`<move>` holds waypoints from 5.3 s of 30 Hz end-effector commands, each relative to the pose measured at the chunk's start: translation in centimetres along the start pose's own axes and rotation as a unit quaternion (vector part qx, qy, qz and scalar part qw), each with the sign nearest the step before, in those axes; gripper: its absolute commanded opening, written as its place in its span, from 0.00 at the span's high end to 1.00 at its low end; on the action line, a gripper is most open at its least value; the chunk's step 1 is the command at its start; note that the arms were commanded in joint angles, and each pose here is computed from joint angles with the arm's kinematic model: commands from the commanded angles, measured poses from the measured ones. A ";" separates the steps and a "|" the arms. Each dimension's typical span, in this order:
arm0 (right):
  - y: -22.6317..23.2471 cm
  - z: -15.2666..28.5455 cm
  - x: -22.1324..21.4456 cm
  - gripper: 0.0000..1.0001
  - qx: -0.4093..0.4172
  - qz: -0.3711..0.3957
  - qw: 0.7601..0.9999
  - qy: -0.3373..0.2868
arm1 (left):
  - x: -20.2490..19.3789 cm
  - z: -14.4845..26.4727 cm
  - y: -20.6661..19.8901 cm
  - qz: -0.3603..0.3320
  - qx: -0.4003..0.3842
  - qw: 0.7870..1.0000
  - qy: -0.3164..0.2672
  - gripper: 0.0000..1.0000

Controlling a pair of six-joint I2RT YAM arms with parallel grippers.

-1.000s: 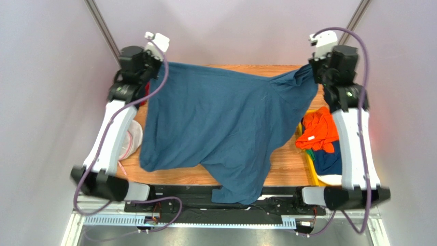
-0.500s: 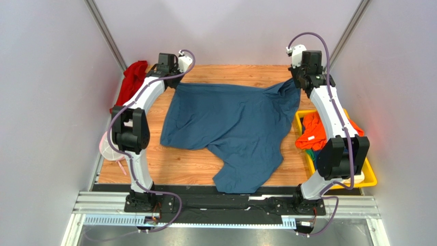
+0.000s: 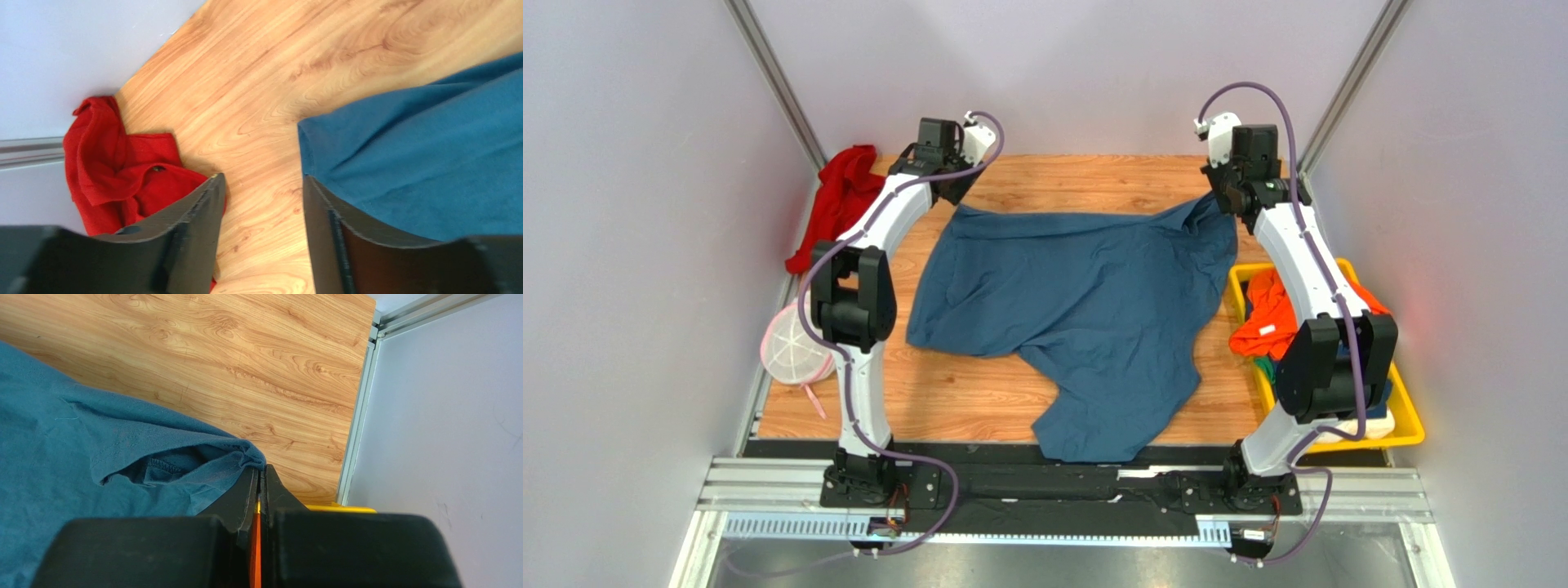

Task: Fold and stack the t-shirts
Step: Flatten out the tshirt

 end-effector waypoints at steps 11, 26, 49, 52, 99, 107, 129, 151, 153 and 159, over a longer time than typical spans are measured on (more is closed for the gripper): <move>-0.3 -0.1 0.6 1.00 -0.015 0.016 1.000 -0.018 | -0.9 2.1 -3.2 -0.014 -0.145 0.989 -0.002 0.40; -0.3 0.2 -0.2 1.00 -0.016 0.018 1.000 -0.007 | -5.2 0.4 -3.9 0.005 -0.228 0.973 0.034 0.45; -0.5 1.0 -0.3 1.00 -0.021 0.022 1.000 -0.006 | -5.6 -3.5 -1.7 0.010 -0.238 0.971 0.034 0.46; -0.5 1.0 -0.3 1.00 -0.022 0.023 0.999 -0.008 | -5.4 -3.7 -1.6 0.010 -0.241 0.970 0.034 0.47; -2.3 3.2 0.9 1.00 -0.037 0.008 0.999 -0.035 | -3.9 -5.2 -3.8 -0.051 -0.300 0.952 0.042 0.52; -2.3 3.7 0.6 1.00 -0.036 0.009 0.999 -0.036 | -3.5 -5.7 -4.1 -0.059 -0.287 0.955 0.045 0.76; -4.1 8.3 2.4 1.00 -0.080 -0.008 0.994 -0.073 | 2.3 6.8 0.9 0.001 -0.117 0.992 -0.039 1.00; -10.3 32.4 8.9 1.00 -0.206 0.001 0.923 -0.325 | 7.2 39.3 9.2 0.078 0.198 0.944 -0.254 1.00; -11.2 34.4 9.7 1.00 -0.227 0.001 0.911 -0.345 | 7.2 42.2 10.2 0.098 0.230 0.926 -0.284 1.00; -11.8 35.3 9.1 1.00 -0.261 0.022 0.908 -0.326 | 6.5 46.0 11.4 0.107 0.305 0.892 -0.316 1.00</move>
Point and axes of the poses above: each gripper's point midway between its finger pads, its own z axis back along the fingers, its own y axis along the line the jaws close on, x = y × z, the point moved 8 cm from there along z, back along the fingers, and after that the axes turned 4 degrees about -z, right-handed, at the moved point
